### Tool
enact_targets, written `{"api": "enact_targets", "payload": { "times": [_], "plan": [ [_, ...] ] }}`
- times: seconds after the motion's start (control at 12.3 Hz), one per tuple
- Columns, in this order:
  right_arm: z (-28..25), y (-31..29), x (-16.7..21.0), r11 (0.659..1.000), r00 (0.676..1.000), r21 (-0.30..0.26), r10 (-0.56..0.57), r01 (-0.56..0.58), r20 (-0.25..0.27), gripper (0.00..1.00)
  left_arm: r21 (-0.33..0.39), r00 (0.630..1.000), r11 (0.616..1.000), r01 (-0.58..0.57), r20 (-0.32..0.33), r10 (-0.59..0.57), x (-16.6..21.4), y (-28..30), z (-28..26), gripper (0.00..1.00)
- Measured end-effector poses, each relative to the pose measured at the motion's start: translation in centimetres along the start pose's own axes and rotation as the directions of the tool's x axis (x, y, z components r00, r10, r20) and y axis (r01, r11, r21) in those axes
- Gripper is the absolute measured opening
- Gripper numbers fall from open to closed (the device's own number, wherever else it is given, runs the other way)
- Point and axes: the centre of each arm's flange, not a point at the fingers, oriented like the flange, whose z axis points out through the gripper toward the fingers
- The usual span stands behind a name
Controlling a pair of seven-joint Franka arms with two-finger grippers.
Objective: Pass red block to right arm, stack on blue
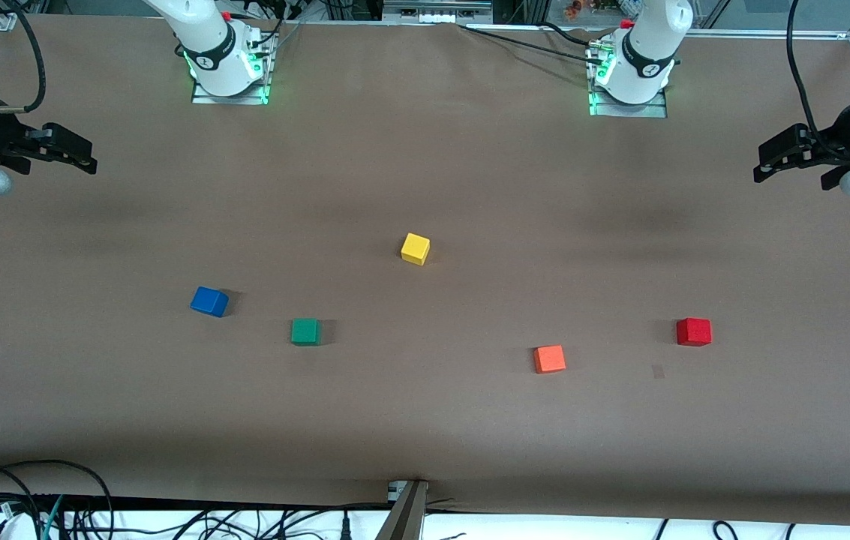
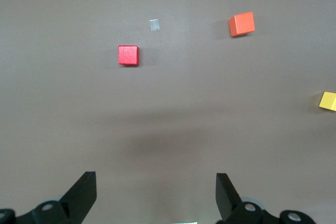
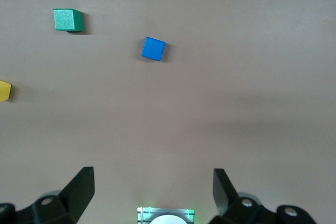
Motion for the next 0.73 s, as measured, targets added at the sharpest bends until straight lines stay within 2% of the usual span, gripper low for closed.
{"api": "enact_targets", "payload": {
  "times": [0.73],
  "plan": [
    [0.2,0.0,0.1,1.0,1.0,0.0,0.0,0.0,0.004,1.0,0.0,1.0,1.0,0.003,0.021,-0.003,0.9,-0.2,1.3,1.0]
  ]
}}
